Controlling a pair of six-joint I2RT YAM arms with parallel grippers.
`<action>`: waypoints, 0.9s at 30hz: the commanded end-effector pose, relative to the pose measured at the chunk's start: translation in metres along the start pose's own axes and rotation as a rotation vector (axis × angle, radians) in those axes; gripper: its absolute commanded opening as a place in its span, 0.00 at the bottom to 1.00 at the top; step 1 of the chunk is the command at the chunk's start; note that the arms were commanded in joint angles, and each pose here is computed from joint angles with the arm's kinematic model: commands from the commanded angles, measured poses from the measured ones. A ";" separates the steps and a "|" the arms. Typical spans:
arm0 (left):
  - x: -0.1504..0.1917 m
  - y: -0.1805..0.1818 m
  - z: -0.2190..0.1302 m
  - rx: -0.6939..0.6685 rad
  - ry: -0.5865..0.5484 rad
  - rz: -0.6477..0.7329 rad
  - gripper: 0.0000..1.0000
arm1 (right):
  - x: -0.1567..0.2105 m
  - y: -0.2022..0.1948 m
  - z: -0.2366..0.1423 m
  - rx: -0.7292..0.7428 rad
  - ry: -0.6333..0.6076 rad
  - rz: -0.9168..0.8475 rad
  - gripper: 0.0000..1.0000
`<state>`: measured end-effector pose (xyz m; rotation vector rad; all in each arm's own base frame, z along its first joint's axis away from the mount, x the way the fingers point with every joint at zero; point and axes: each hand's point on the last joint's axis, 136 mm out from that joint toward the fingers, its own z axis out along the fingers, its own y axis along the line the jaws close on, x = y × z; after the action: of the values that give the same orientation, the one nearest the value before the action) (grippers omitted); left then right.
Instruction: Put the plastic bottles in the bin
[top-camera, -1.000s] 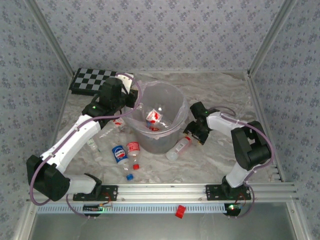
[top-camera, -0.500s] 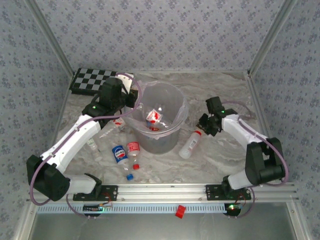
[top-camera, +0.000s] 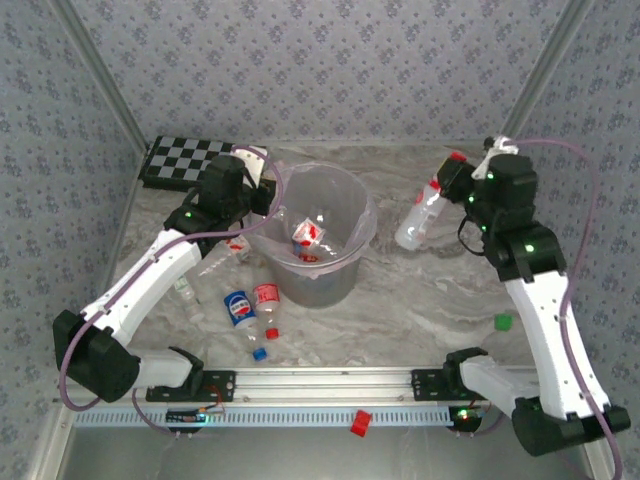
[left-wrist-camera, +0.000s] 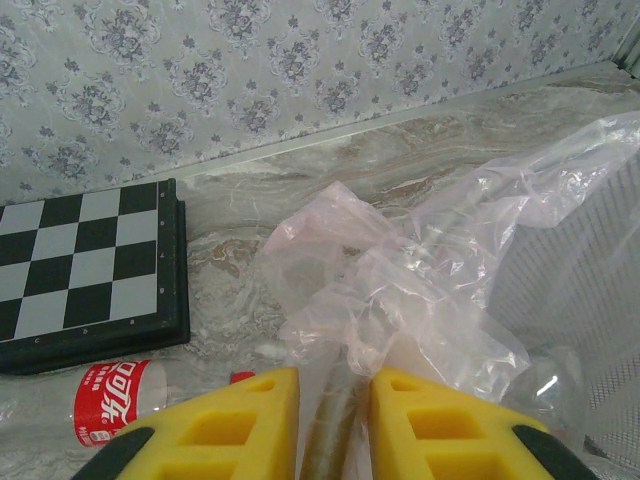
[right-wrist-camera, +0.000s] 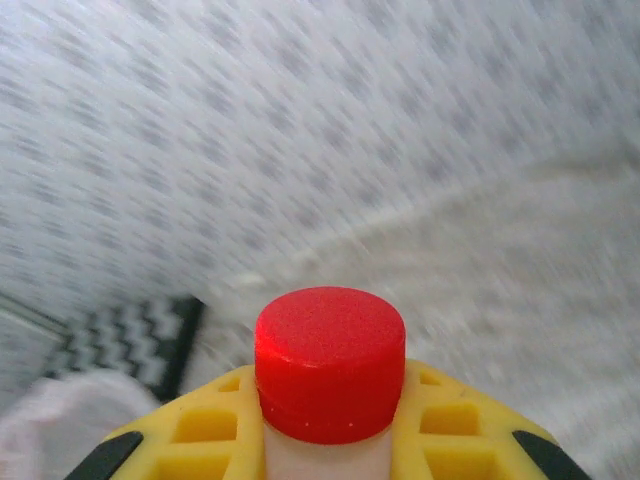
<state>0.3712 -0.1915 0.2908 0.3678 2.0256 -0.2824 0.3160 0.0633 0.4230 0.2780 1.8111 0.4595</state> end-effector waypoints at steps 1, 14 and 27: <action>0.020 -0.001 0.001 0.005 0.087 -0.009 0.24 | -0.060 0.066 -0.023 -0.265 -0.213 -0.110 0.00; 0.017 0.000 -0.003 0.000 0.071 -0.009 0.24 | 0.006 0.222 0.020 -0.684 -0.163 -0.254 0.00; 0.018 0.002 -0.002 -0.010 0.065 -0.018 0.24 | 0.124 0.222 0.066 -0.716 0.041 -0.077 0.00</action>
<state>0.3709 -0.1916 0.2913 0.3664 2.0244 -0.2839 0.3383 0.3238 0.3784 -0.3838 1.6650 0.9129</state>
